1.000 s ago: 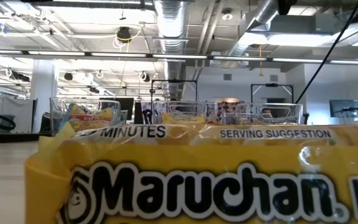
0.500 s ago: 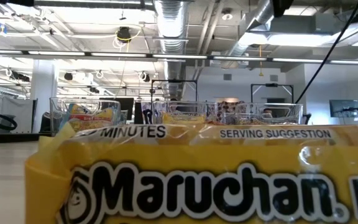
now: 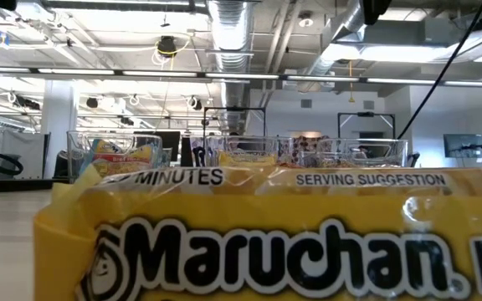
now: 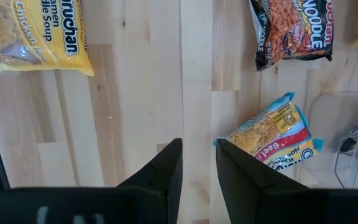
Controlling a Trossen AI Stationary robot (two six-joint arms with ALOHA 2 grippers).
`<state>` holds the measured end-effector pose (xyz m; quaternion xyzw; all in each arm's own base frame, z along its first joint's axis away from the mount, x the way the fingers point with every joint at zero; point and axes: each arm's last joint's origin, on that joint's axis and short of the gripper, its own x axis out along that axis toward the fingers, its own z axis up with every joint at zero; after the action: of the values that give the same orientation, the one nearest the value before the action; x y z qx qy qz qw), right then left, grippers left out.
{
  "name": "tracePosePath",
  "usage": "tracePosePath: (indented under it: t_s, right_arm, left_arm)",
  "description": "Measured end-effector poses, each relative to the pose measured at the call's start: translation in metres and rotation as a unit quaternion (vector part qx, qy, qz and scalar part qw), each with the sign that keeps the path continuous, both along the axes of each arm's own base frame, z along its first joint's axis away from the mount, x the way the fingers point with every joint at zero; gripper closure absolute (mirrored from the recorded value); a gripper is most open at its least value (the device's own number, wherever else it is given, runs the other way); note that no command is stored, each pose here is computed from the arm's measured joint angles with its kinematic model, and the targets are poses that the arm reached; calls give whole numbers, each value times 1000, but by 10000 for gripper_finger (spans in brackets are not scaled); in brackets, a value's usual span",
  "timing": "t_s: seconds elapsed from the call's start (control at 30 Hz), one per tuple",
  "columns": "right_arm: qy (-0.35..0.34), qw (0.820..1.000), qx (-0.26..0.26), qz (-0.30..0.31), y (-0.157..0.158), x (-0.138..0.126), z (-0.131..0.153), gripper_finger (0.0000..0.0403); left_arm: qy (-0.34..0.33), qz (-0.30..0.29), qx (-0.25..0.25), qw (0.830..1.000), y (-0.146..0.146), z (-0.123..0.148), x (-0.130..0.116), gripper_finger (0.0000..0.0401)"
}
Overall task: Sort Maruchan noodles
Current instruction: Put the black noodle pack into the right transparent bin
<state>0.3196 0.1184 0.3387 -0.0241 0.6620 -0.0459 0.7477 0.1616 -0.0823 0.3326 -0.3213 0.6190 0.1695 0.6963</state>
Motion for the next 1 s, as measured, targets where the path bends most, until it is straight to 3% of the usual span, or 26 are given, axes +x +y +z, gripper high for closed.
tracePosePath:
  t_s: [0.17, 0.33, 0.47, 0.67, 1.0]
  right_arm:
    - [-2, 1000, -3, 4, 0, 0, 0, 280]
    - [-13, 999, -35, 5, -2, 1, 0, 280]
    - [-12, 999, -38, 13, -3, 1, 0, 280]
    - [-14, 999, -38, 12, -3, 2, 0, 280]
    - [-14, 999, -37, 12, -3, 2, 0, 280]
  left_arm:
    - [19, -3, 10, 1000, 2, -1, -4, 235]
    - [23, 47, 1, 999, 1, -1, -3, 224]
    - [-9, 103, -5, 995, -7, 1, -1, 223]
    - [-57, 122, -16, 991, -32, -3, 10, 223]
    - [32, 87, 20, 995, -82, -48, 32, 223]
